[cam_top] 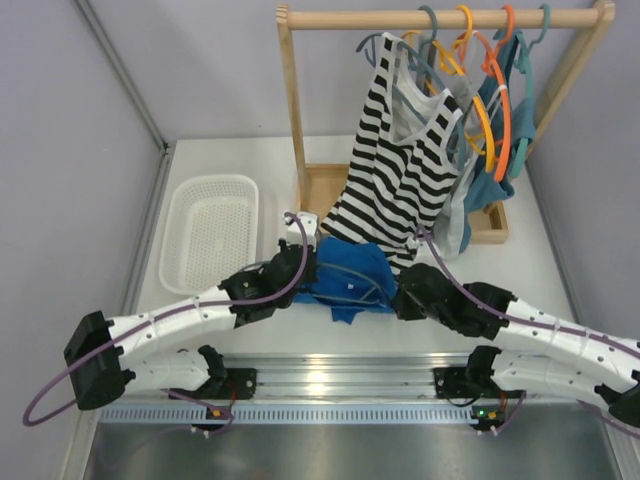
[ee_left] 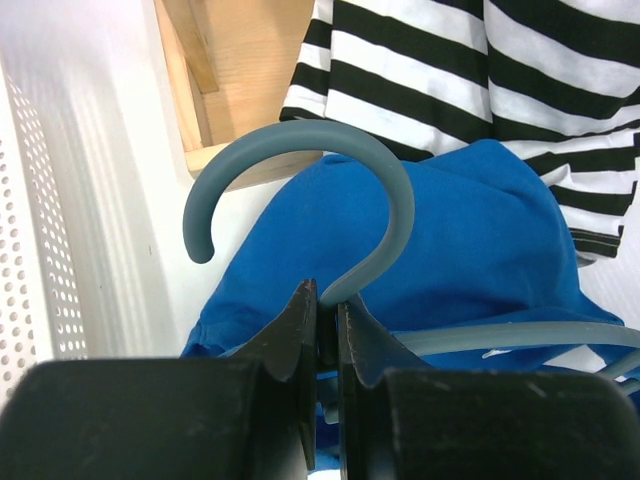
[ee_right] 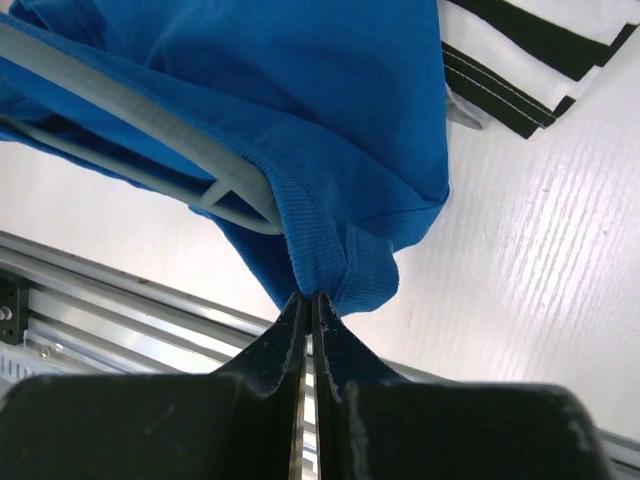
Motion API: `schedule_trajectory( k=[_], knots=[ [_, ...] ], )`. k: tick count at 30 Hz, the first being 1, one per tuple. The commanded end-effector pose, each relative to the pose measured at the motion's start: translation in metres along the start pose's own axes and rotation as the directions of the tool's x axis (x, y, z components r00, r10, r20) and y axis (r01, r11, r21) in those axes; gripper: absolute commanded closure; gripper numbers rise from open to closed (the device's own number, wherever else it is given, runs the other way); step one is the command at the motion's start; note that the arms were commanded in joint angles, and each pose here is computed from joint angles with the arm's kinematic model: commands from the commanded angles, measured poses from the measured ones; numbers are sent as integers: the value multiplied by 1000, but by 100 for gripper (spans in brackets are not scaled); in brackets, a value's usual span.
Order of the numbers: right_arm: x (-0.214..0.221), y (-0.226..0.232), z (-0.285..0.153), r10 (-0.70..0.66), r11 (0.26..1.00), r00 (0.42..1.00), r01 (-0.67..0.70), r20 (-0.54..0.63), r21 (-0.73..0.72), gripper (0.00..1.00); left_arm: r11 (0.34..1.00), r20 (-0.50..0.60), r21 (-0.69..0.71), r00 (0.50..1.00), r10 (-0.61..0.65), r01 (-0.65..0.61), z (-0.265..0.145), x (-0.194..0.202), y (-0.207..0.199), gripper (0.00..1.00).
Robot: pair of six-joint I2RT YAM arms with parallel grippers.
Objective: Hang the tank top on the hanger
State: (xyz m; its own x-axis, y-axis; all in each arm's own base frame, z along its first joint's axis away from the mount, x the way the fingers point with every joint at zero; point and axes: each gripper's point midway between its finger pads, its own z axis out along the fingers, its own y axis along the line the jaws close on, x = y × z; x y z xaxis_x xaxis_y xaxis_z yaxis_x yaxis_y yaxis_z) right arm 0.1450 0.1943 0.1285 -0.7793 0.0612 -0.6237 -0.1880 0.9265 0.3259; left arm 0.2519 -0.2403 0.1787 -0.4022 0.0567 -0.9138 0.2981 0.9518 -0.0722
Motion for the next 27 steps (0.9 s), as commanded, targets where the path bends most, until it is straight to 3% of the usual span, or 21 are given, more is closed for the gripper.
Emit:
schedule_trajectory(
  k=[1,18,27],
  knots=[
    [-25,13,-12,-24,1000,999,25,34,-12,100,997,98,44,993,-73,69,2,-35,-15,100],
    [-114,79,-26,-112,991,980,123,162,-59,100,986,165,150,981,-99,75,-11,-73,-50,100],
    [-154,90,-38,-134,988,966,148,223,-51,100,976,221,207,968,-118,72,-35,-99,-61,100]
  ],
)
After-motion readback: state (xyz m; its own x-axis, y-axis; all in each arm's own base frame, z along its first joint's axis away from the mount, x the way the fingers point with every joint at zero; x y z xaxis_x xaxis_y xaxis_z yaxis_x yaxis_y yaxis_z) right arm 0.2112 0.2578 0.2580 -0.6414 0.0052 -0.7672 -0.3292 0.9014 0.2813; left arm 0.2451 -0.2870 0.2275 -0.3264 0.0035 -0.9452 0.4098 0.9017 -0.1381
